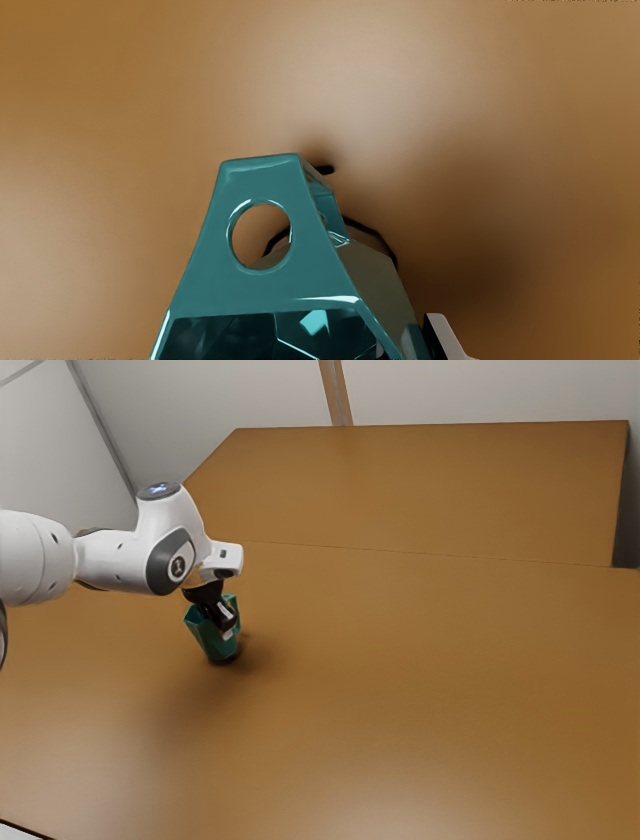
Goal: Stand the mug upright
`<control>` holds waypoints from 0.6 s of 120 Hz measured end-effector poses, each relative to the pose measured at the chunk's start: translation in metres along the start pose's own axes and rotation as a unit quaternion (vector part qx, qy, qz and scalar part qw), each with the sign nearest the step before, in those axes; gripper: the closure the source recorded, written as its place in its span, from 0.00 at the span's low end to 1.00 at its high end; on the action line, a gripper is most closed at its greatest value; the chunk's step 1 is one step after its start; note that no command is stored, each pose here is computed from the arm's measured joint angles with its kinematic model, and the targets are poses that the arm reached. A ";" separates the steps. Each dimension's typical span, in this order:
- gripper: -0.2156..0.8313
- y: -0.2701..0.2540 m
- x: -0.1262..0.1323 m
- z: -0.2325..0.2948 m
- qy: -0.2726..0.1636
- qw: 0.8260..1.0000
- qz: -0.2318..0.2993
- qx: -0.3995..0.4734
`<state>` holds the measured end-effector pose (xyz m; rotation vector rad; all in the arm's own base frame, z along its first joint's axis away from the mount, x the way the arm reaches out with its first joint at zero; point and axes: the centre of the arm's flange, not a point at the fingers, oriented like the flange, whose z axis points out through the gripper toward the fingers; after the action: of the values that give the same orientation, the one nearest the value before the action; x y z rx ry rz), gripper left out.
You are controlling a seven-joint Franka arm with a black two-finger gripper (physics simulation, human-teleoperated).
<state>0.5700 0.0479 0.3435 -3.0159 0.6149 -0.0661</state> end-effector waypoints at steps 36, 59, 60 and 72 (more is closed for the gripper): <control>0.40 0.001 0.002 -0.003 0.001 0.999 -0.037 0.001; 0.30 -0.011 0.018 -0.103 0.033 0.998 -0.056 0.017; 0.29 -0.012 0.019 -0.111 0.034 0.998 -0.057 0.017; 0.27 -0.013 0.026 -0.211 0.057 0.996 -0.065 0.023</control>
<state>0.5871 0.0386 0.5555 -3.0198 0.4175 -0.2569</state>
